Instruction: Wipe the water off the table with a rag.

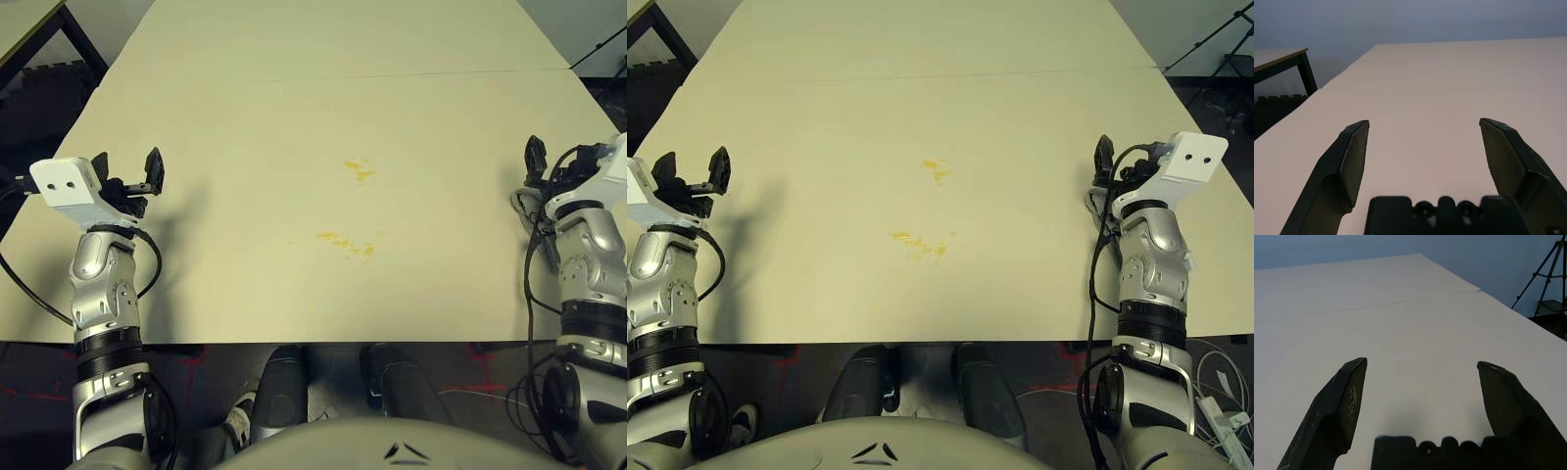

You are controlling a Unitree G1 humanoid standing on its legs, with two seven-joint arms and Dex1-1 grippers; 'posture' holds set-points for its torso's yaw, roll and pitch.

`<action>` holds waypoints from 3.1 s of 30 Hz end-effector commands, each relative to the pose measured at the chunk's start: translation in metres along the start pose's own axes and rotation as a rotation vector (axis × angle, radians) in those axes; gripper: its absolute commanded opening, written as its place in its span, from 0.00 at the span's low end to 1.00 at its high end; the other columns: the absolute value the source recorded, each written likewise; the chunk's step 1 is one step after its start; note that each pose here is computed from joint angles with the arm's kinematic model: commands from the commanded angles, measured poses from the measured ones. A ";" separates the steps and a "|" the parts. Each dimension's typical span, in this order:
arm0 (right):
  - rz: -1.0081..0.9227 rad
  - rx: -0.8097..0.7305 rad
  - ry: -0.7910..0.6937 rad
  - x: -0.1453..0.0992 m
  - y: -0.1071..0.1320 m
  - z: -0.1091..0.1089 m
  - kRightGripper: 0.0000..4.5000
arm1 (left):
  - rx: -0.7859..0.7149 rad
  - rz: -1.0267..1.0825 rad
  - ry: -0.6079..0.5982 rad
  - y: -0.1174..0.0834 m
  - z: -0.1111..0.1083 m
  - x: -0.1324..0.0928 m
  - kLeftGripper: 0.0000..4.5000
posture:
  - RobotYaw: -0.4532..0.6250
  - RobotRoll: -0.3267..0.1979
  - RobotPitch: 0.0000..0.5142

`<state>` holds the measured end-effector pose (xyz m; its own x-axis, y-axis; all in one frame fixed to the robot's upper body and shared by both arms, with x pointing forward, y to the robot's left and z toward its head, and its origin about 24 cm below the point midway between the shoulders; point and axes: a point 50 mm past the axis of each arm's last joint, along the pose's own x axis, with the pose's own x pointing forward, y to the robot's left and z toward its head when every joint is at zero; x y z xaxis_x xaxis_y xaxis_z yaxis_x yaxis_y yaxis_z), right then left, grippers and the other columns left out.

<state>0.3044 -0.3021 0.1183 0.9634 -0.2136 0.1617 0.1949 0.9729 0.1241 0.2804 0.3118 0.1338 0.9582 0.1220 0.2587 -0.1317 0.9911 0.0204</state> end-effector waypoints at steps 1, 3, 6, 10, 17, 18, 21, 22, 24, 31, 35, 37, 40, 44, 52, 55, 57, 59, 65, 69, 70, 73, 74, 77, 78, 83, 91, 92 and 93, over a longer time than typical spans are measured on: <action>-0.012 -0.006 -0.014 -0.002 -0.002 0.002 1.00 | 0.010 -0.004 0.013 0.000 -0.003 0.002 1.00 | 0.55 0.62 0.31; -0.016 -0.004 -0.015 -0.002 -0.003 0.003 1.00 | 0.008 -0.010 0.013 -0.001 -0.003 0.004 1.00 | 0.54 0.62 0.31; -0.022 -0.004 -0.013 -0.004 -0.005 0.002 1.00 | 0.007 -0.021 0.014 -0.003 -0.004 0.005 1.00 | 0.54 0.62 0.31; -0.025 -0.003 -0.011 -0.005 -0.005 0.001 1.00 | 0.006 -0.025 0.014 -0.004 -0.004 0.007 1.00 | 0.54 0.62 0.31; -0.026 -0.002 -0.002 -0.005 -0.005 0.001 1.00 | 0.004 -0.045 0.011 -0.006 -0.004 0.009 1.00 | 0.55 0.62 0.31; -0.025 -0.001 0.001 -0.004 -0.004 0.000 1.00 | 0.006 -0.057 0.013 -0.006 -0.003 0.009 1.00 | 0.55 0.62 0.31; -0.019 0.000 0.006 -0.003 -0.003 0.000 1.00 | 0.009 -0.103 0.020 -0.005 0.001 0.009 1.00 | 0.55 0.62 0.31; -0.018 0.000 0.006 -0.002 -0.003 0.000 1.00 | 0.006 -0.123 0.023 -0.006 0.002 0.009 1.00 | 0.56 0.62 0.31; -0.015 0.001 0.008 -0.001 -0.003 0.001 1.00 | -0.001 -0.194 0.031 -0.009 0.006 0.007 1.00 | 0.57 0.62 0.31; 0.033 0.005 0.042 0.007 -0.003 0.004 1.00 | 0.015 -0.624 0.095 -0.025 0.030 -0.004 1.00 | 0.59 0.62 0.31; 0.035 0.023 0.061 0.013 -0.007 0.009 1.00 | 0.029 -0.902 0.168 -0.041 0.037 -0.019 1.00 | 0.60 0.62 0.31; 0.041 0.040 0.089 0.015 -0.010 0.010 1.00 | 0.056 -0.987 0.175 -0.045 0.039 -0.023 1.00 | 0.60 0.62 0.32; 0.059 0.065 0.148 0.015 -0.015 0.012 1.00 | 0.097 -1.071 0.168 -0.051 0.039 -0.024 1.00 | 0.59 0.62 0.33; 0.138 0.056 0.283 0.011 -0.025 0.020 1.00 | 0.106 -1.084 0.130 -0.057 0.037 -0.019 1.00 | 0.58 0.62 0.33; 0.283 -0.055 0.553 0.000 -0.047 0.052 1.00 | 0.129 -1.106 0.138 -0.058 0.027 -0.020 1.00 | 0.57 0.62 0.33; 0.390 -0.110 0.653 -0.009 -0.045 0.061 1.00 | 0.130 -1.104 0.139 -0.057 0.024 -0.019 1.00 | 0.57 0.62 0.33; 0.460 -0.125 0.700 -0.014 -0.039 0.064 1.00 | 0.128 -1.103 0.138 -0.058 0.023 -0.019 1.00 | 0.57 0.62 0.33; 0.504 -0.120 0.729 -0.018 -0.033 0.062 1.00 | 0.127 -1.102 0.138 -0.058 0.023 -0.019 1.00 | 0.57 0.62 0.33; 0.501 -0.212 0.845 -0.031 -0.031 0.031 1.00 | 0.126 -1.100 0.139 -0.058 0.022 -0.022 1.00 | 0.58 0.62 0.33; 0.468 -0.273 0.864 -0.035 -0.037 0.018 1.00 | 0.126 -1.098 0.139 -0.058 0.023 -0.023 1.00 | 0.59 0.62 0.34; 0.460 -0.283 0.865 -0.035 -0.038 0.017 1.00 | 0.127 -1.098 0.139 -0.058 0.024 -0.024 1.00 | 0.59 0.62 0.34; 0.445 -0.313 0.881 -0.037 -0.042 0.014 1.00 | 0.129 -1.098 0.139 -0.058 0.024 -0.024 1.00 | 0.59 0.62 0.34; 0.439 -0.328 0.886 -0.038 -0.044 0.014 1.00 | 0.128 -1.098 0.138 -0.059 0.024 -0.024 1.00 | 0.59 0.62 0.34; 0.405 -0.359 0.877 -0.038 -0.051 0.016 1.00 | 0.126 -1.103 0.134 -0.062 0.025 -0.024 1.00 | 0.59 0.62 0.35; 0.399 -0.362 0.872 -0.037 -0.052 0.018 1.00 | 0.125 -1.103 0.133 -0.062 0.025 -0.023 1.00 | 0.58 0.62 0.35; 0.400 -0.376 0.837 -0.037 -0.054 0.028 1.00 | 0.121 -1.109 0.132 -0.063 0.026 -0.022 1.00 | 0.57 0.62 0.36; 0.377 -0.455 0.854 -0.040 -0.063 0.033 1.00 | 0.114 -1.125 0.131 -0.066 0.026 -0.019 1.00 | 0.56 0.62 0.38; 0.387 -0.435 0.829 -0.039 -0.060 0.036 1.00 | 0.115 -1.126 0.129 -0.066 0.027 -0.019 1.00 | 0.56 0.62 0.38; 0.396 -0.416 0.810 -0.038 -0.058 0.039 1.00 | 0.115 -1.125 0.129 -0.066 0.027 -0.018 1.00 | 0.56 0.62 0.38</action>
<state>0.2514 -0.3529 0.1389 0.7659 0.1075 -0.6339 -0.2784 0.9441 -0.1763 0.2650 0.2460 0.1550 0.5823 -0.8112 -0.0529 0.7898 0.5491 0.2735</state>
